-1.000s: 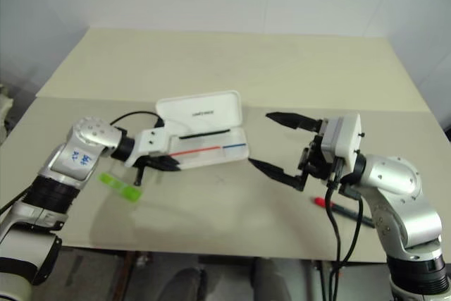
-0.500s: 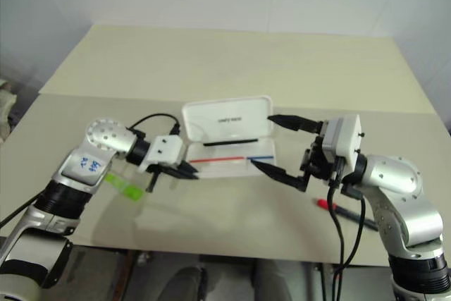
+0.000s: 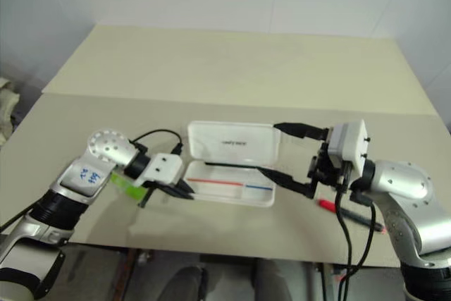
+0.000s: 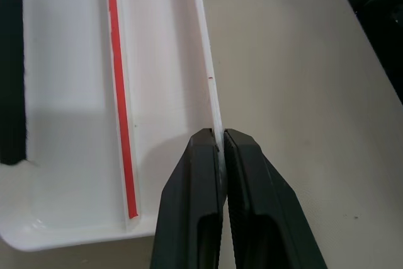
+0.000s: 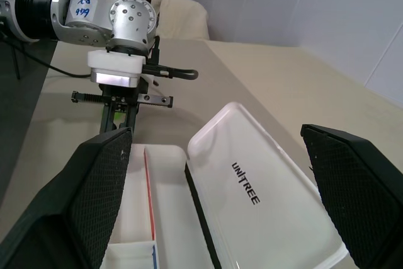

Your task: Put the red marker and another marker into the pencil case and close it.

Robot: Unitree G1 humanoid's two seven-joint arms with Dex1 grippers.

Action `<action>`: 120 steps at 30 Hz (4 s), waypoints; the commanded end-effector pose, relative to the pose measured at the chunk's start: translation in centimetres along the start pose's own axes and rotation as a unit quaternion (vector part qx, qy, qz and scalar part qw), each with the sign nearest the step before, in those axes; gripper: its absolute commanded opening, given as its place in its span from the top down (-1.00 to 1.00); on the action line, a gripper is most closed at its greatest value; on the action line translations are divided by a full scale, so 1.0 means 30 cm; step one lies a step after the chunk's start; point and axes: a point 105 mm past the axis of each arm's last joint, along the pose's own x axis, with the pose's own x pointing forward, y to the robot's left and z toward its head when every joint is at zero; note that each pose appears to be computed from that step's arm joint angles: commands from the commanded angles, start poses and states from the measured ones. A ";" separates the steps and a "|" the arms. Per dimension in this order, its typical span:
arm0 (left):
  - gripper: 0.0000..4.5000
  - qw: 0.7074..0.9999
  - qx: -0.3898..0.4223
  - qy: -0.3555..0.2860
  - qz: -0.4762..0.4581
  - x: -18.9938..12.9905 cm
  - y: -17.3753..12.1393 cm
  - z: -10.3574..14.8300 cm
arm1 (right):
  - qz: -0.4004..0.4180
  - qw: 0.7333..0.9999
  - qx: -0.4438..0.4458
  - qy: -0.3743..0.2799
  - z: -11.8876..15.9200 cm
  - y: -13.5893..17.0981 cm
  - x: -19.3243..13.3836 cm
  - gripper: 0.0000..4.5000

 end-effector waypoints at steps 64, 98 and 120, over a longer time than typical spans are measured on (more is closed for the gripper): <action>-0.99 0.945 -0.059 -0.292 0.134 -0.237 -0.032 0.151 | -0.041 0.990 0.058 0.118 -0.120 -0.080 -0.237 -1.00; -0.99 0.951 -0.038 -0.294 0.089 -0.329 -0.129 0.161 | -0.053 0.927 0.209 0.306 -0.439 0.021 -0.591 -1.00; -1.00 0.951 -0.014 -0.287 0.117 -0.347 -0.103 0.156 | -0.070 0.943 0.174 0.276 -0.480 -0.002 -0.532 0.73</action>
